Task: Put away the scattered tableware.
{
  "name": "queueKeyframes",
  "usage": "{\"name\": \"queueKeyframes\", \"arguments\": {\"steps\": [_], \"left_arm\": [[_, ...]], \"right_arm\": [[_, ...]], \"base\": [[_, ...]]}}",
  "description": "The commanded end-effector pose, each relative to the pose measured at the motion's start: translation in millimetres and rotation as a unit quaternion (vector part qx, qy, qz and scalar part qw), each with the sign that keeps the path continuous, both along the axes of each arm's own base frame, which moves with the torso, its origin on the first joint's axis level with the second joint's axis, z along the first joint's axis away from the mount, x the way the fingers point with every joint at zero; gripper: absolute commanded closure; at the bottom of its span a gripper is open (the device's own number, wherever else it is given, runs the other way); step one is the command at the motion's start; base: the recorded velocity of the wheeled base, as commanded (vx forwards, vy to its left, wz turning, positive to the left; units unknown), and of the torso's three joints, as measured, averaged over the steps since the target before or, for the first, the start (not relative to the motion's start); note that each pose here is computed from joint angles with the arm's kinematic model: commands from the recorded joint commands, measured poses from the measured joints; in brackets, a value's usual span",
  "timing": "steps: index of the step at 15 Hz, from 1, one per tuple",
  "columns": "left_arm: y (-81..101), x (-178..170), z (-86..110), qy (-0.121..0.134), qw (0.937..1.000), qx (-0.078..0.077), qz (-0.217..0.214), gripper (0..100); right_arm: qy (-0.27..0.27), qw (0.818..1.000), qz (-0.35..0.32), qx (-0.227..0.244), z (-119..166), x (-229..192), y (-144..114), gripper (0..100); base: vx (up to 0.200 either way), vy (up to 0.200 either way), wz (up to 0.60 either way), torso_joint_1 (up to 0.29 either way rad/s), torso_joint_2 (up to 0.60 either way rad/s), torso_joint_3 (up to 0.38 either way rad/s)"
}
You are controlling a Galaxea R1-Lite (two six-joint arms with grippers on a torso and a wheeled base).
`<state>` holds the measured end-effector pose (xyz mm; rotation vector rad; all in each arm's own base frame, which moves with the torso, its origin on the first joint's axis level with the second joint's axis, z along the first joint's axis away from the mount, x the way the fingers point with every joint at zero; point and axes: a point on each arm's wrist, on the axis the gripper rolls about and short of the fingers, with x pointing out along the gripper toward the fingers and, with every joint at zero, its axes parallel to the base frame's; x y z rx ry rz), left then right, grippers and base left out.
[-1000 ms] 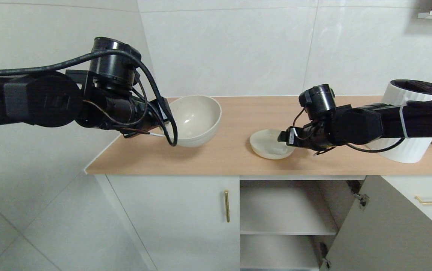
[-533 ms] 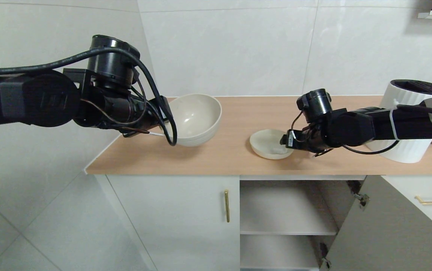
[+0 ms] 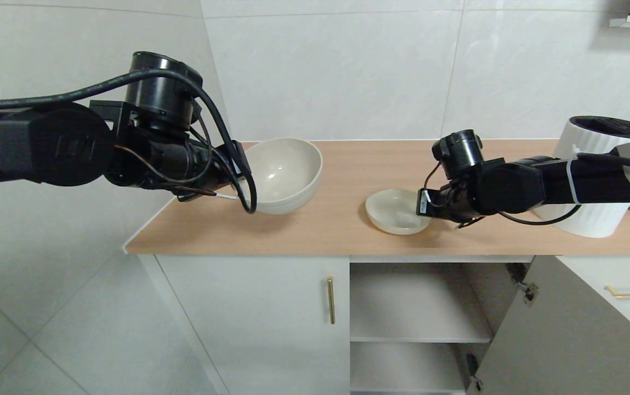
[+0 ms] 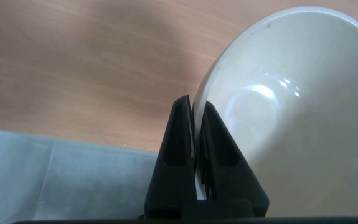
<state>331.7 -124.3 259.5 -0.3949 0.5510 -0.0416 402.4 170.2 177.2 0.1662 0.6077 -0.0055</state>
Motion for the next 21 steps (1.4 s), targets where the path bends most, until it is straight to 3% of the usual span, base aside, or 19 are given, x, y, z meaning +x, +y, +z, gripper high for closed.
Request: {"name": "queueKeyframes", "arguments": {"steps": [1,5,7,10,15,21], "left_arm": [[0.5,-1,1.0,-0.001,1.0000,0.000,0.001,100],[5.8,-20,-2.0,0.010,0.9999,0.006,-0.004,100],[12.4,-45,4.2,0.005,0.9999,0.003,-0.011,100],[20.9,-76,9.4,0.007,0.9987,-0.016,-0.048,100],[30.9,-103,-13.1,0.046,0.9969,-0.013,-0.062,100],[29.7,-104,-15.0,0.050,0.9966,-0.015,-0.064,100]], "right_arm": [[-0.008,1.000,-0.003,0.003,8,-3,-1,100],[-0.008,1.000,0.000,0.017,46,-44,-12,100],[-0.024,0.999,0.028,0.024,75,-94,-16,100],[-0.071,0.994,0.023,0.078,112,-149,-22,100],[-0.070,0.996,-0.013,0.051,102,-180,-43,100],[-0.056,0.998,0.007,0.032,91,-199,-38,100]], "base": [[0.000,0.000,0.00,0.000,0.00,0.000],[0.000,0.000,0.00,0.000,0.00,0.000],[0.000,0.000,0.00,0.000,0.00,0.000],[0.000,0.000,0.00,0.000,0.00,0.000],[0.000,0.000,0.00,0.000,0.00,0.000],[0.000,0.000,0.00,0.000,0.00,0.000]]}}
